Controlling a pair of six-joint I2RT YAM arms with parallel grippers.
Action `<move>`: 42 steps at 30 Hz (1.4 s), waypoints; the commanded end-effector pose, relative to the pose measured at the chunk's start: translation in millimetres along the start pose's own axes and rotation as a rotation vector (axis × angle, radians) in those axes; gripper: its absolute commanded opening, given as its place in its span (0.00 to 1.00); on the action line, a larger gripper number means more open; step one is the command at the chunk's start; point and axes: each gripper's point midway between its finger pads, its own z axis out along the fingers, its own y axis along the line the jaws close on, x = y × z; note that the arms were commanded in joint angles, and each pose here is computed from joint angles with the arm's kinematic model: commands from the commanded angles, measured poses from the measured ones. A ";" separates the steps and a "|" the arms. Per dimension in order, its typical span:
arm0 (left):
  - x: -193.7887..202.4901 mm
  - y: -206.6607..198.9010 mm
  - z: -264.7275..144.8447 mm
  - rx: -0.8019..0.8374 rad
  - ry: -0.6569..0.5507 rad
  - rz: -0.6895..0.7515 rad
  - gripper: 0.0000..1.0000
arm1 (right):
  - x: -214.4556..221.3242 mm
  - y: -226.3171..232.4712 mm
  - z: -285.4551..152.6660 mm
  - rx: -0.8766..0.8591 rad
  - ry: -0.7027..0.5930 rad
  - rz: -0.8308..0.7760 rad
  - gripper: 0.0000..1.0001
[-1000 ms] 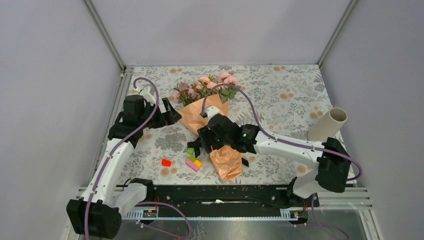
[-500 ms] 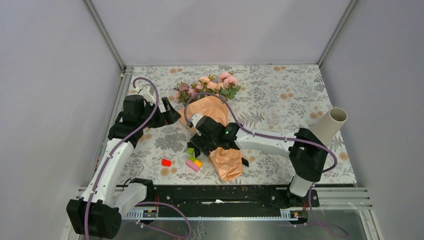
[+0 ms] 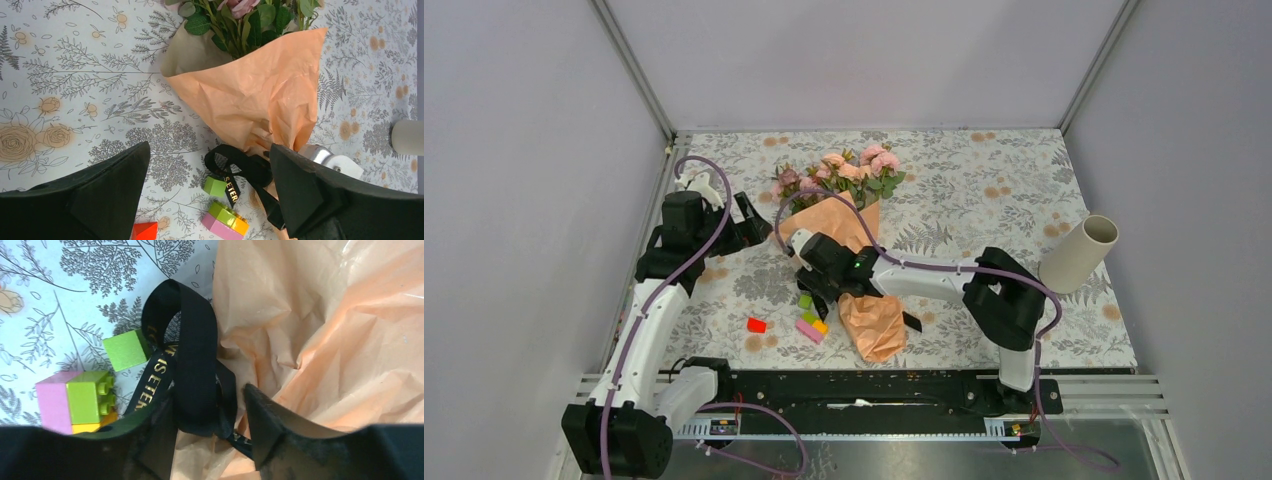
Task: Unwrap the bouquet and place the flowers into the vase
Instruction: Untie the ribbon from the wrapping paper.
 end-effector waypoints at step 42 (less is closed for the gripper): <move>24.7 -75.1 0.1 0.332 0.007 0.092 0.97 | -14.3 -46.3 -82.8 0.189 -0.464 0.789 0.11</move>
